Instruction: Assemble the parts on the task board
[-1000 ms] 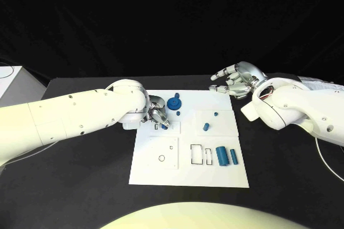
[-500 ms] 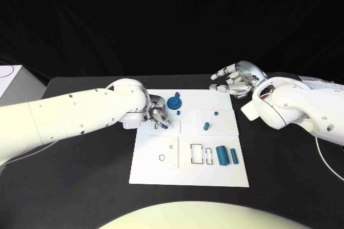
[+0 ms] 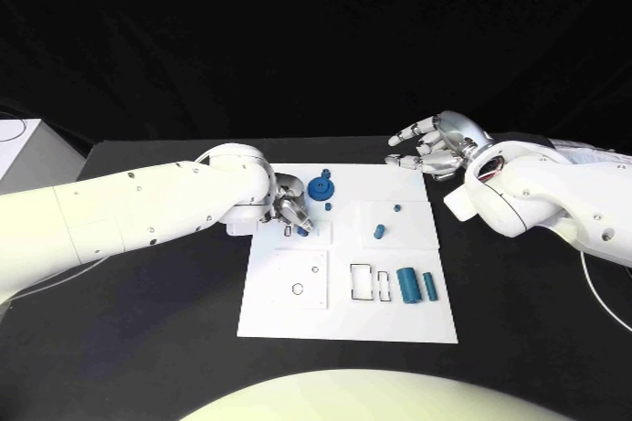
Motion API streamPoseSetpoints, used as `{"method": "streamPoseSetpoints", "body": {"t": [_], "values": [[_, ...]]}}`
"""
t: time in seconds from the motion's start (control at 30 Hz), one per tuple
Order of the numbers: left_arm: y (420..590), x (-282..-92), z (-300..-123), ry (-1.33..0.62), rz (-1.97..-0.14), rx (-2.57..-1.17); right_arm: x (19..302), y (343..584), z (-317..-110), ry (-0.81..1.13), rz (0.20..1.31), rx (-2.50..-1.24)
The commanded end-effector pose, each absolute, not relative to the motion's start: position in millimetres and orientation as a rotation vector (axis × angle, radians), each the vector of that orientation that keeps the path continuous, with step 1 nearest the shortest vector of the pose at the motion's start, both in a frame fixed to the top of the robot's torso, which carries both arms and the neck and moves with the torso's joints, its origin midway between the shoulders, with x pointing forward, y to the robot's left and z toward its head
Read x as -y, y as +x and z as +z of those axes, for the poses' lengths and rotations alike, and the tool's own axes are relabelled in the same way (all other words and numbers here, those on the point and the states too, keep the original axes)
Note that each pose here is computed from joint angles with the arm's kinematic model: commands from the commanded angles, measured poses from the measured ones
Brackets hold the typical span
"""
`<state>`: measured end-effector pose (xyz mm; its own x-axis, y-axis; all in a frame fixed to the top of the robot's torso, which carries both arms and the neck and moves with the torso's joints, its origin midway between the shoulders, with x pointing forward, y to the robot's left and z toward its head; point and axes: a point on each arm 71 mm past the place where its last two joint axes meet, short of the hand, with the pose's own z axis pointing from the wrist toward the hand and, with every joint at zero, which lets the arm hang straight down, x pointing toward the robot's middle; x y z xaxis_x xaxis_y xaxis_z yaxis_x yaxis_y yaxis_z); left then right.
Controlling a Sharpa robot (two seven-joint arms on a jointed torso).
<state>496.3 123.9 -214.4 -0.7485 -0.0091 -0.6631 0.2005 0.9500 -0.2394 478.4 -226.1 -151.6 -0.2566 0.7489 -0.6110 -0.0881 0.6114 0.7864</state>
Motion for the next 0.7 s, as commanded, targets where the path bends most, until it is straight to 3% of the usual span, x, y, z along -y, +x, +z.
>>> {"method": "streamPoseSetpoints", "body": {"t": [0.03, 0.7], "values": [[486.5, -125.4, -232.3, 0.185, -0.352, -2.487, 226.3, 478.5, -151.3, 0.551, 0.879, -1.645], [489.3, -127.2, -233.2, 0.181, -0.34, -2.494, 227.0, 478.5, -151.5, 0.55, 0.87, -1.646]]}}
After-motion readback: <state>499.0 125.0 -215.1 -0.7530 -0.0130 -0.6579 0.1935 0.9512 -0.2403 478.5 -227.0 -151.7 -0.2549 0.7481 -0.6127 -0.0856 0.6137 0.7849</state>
